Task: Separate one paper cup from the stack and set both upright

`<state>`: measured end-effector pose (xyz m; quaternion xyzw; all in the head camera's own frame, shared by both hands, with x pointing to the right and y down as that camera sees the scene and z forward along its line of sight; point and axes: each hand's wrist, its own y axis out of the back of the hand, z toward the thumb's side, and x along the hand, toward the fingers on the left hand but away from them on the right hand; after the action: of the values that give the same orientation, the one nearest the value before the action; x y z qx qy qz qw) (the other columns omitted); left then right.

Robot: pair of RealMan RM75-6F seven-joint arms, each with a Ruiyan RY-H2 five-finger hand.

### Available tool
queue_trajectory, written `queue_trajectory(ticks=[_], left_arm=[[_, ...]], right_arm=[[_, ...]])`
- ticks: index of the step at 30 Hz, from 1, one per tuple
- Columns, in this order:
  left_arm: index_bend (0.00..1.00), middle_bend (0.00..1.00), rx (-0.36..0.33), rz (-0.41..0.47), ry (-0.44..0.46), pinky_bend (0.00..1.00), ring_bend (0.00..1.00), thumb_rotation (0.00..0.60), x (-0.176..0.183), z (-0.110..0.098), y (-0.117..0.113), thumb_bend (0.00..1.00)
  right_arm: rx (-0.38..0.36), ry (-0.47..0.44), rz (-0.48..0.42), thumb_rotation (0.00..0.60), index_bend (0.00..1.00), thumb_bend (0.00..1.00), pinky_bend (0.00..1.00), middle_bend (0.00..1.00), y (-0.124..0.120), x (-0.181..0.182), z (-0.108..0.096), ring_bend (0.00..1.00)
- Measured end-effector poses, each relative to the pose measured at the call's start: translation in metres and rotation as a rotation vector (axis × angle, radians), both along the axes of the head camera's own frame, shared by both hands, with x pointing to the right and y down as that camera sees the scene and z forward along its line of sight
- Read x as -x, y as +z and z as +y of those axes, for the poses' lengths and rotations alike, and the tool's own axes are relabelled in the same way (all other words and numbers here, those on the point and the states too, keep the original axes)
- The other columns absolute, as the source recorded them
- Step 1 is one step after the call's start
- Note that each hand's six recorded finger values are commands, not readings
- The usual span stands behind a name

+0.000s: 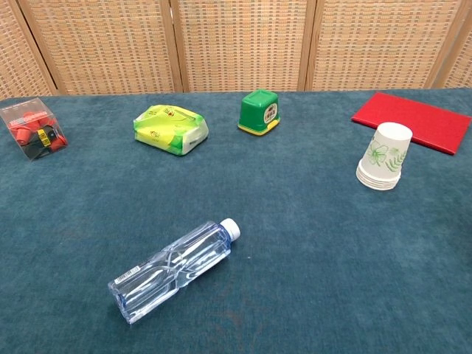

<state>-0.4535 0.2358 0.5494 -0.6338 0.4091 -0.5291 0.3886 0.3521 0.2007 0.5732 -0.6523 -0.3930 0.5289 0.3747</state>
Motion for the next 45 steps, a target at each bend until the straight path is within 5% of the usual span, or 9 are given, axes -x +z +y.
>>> queue_trajectory(ticks=[8, 21, 45], left_arm=[[0.0, 0.0, 0.003, -0.011, 0.008, 0.0, 0.0, 0.6, -0.001, 0.0, 0.003, 0.2], [0.0, 0.0, -0.01, -0.011, 0.007, 0.0, 0.0, 0.6, 0.001, -0.001, 0.0, 0.2], [0.0, 0.0, -0.002, -0.035, 0.007, 0.0, 0.0, 0.6, 0.003, -0.002, 0.008, 0.2]], right_arm=[[-0.008, -0.054, 0.0, 0.6, 0.23, 0.13, 0.04, 0.0, 0.0, 0.04, -0.056, 0.0], [0.104, -0.097, 0.085, 0.6, 0.24, 0.13, 0.1, 0.02, 0.03, 0.088, -0.106, 0.0], [0.225, -0.046, 0.17, 0.6, 0.28, 0.13, 0.12, 0.06, 0.097, 0.093, -0.14, 0.0]])
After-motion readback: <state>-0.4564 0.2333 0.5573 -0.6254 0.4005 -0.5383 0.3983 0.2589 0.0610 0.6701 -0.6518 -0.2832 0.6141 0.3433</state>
